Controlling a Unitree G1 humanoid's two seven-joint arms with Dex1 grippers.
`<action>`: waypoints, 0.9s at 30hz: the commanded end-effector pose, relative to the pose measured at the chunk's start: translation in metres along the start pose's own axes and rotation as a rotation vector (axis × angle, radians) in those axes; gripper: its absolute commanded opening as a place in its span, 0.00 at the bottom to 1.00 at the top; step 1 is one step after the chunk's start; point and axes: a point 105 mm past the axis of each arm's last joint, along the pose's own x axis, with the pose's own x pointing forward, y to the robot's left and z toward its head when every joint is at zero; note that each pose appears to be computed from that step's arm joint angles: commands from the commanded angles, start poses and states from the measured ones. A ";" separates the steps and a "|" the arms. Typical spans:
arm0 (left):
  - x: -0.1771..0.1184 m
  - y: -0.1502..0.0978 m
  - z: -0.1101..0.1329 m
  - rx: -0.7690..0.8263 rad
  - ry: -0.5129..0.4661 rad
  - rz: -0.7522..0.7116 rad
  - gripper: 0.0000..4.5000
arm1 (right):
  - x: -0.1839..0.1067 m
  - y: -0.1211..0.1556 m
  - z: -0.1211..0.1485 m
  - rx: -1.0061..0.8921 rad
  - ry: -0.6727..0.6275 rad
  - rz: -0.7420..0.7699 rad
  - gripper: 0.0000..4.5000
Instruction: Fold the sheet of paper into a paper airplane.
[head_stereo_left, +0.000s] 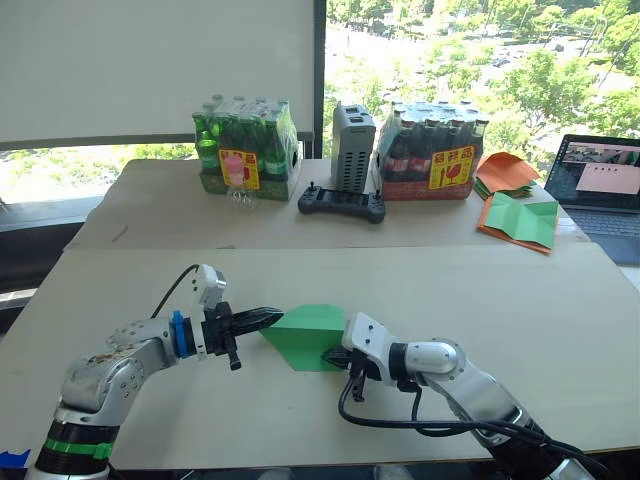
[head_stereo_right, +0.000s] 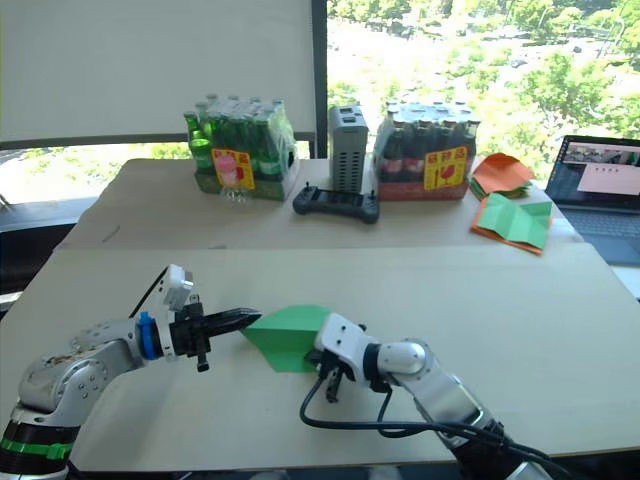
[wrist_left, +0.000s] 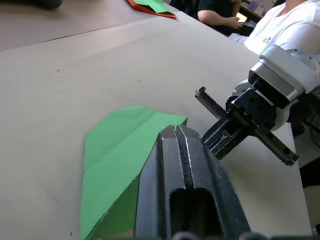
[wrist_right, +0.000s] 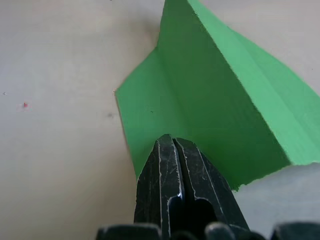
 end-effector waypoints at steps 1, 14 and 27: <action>0.011 0.006 0.008 0.063 0.011 -0.023 0.01 | 0.000 0.009 -0.013 0.026 0.058 0.020 0.00; 0.027 0.015 -0.010 0.157 0.163 -0.077 0.01 | -0.006 0.009 -0.012 0.033 0.069 -0.009 0.00; 0.028 0.019 -0.001 0.186 0.138 -0.055 0.01 | -0.003 0.007 -0.008 0.025 0.066 -0.003 0.00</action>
